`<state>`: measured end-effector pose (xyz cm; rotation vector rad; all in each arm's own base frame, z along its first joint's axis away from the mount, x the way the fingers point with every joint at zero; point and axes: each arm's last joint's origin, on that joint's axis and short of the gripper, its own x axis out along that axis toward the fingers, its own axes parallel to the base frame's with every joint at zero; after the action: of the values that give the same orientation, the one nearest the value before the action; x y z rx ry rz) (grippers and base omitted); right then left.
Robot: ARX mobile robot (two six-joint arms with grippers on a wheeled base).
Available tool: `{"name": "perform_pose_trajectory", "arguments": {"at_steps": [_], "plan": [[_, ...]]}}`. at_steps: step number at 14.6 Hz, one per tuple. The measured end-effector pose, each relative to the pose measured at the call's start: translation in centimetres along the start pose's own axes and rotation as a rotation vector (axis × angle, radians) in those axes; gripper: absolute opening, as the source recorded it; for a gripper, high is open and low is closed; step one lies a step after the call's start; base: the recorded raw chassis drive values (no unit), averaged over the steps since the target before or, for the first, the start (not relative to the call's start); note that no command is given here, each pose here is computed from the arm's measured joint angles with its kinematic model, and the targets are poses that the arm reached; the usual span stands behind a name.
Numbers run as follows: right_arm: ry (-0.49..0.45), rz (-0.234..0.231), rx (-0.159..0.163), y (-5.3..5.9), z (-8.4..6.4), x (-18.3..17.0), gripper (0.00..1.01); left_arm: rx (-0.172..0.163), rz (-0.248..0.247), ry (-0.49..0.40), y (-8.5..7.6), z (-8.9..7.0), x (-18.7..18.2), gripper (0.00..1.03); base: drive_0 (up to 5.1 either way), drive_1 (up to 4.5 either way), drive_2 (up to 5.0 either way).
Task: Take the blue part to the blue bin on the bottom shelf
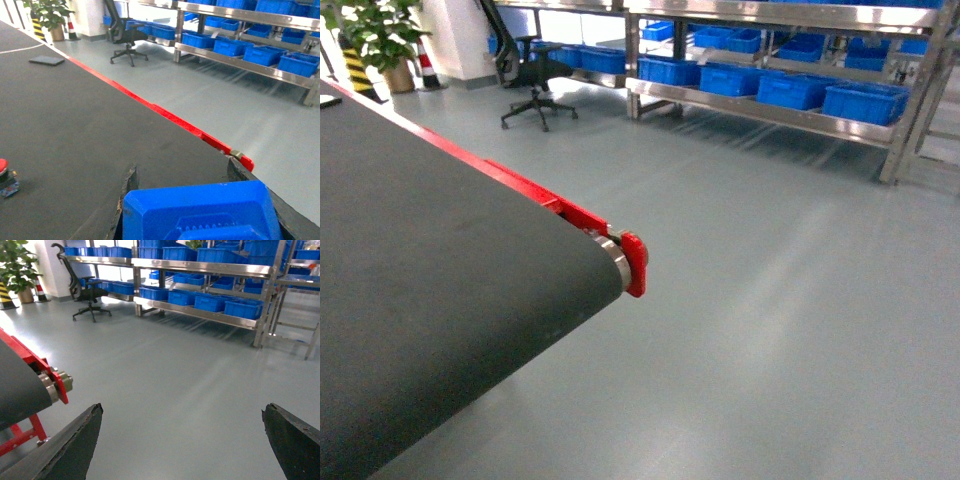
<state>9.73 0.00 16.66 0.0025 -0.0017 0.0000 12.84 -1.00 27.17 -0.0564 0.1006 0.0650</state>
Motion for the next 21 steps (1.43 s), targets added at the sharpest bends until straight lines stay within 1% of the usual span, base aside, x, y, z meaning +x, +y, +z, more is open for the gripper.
{"name": "perform_pose_trajectory", "arguments": {"at_steps": [21], "plan": [[0.000, 0.000, 0.000, 0.00, 0.00, 0.00, 0.98, 0.000, 0.000, 0.001, 0.00, -0.01, 0.02, 0.44, -1.6, -1.58, -1.6]]}}
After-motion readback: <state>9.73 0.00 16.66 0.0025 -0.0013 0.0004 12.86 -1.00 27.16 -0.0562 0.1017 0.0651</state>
